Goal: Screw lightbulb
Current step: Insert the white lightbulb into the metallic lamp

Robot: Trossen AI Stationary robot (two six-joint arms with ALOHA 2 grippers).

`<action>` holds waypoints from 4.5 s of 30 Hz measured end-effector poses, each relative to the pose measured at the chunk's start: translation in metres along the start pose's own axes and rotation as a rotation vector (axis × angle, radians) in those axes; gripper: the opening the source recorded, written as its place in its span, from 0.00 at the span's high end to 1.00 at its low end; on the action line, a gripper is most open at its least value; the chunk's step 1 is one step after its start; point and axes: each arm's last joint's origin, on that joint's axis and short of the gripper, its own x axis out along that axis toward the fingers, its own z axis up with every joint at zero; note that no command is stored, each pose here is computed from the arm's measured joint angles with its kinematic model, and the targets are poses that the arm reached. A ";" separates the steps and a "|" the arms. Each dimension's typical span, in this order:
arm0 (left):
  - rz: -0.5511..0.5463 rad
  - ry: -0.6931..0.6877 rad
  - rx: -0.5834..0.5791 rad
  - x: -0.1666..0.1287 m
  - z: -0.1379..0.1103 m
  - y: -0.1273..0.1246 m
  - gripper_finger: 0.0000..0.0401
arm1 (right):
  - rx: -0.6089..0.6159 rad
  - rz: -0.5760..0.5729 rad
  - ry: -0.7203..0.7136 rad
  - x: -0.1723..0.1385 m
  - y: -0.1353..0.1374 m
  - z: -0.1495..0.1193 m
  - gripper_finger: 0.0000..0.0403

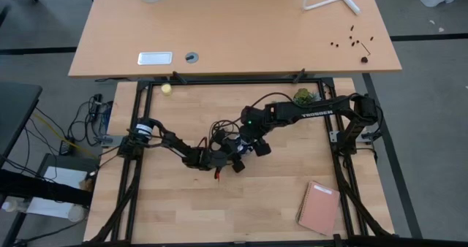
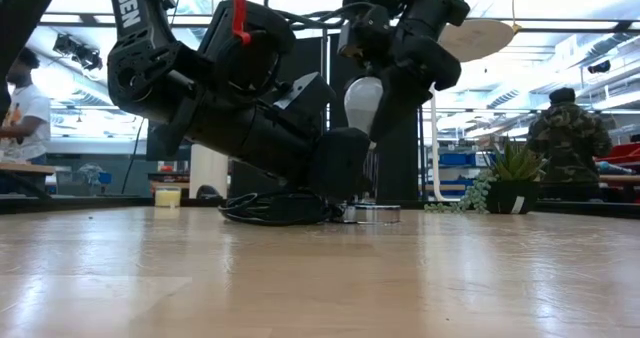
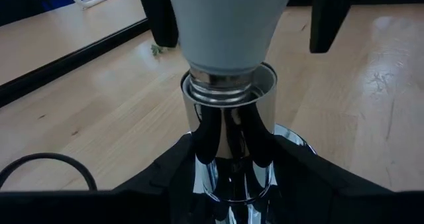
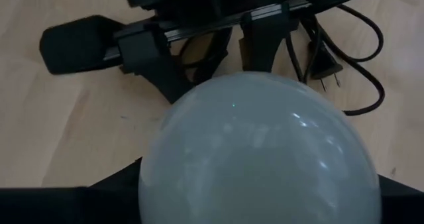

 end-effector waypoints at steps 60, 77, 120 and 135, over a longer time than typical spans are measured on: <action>-0.058 -0.024 0.007 -0.009 0.002 -0.011 0.54 | 0.085 -0.069 0.235 -0.022 0.033 -0.001 0.20; -0.060 -0.021 0.009 -0.009 0.001 -0.011 0.54 | -0.161 -0.188 0.219 -0.032 0.058 0.017 0.19; -0.064 -0.017 -0.005 -0.010 0.001 -0.012 0.54 | -0.168 -0.299 0.187 -0.025 0.083 0.023 0.07; -0.061 -0.005 0.007 -0.010 -0.001 -0.012 0.54 | -0.181 -0.323 0.153 -0.014 0.068 0.014 0.08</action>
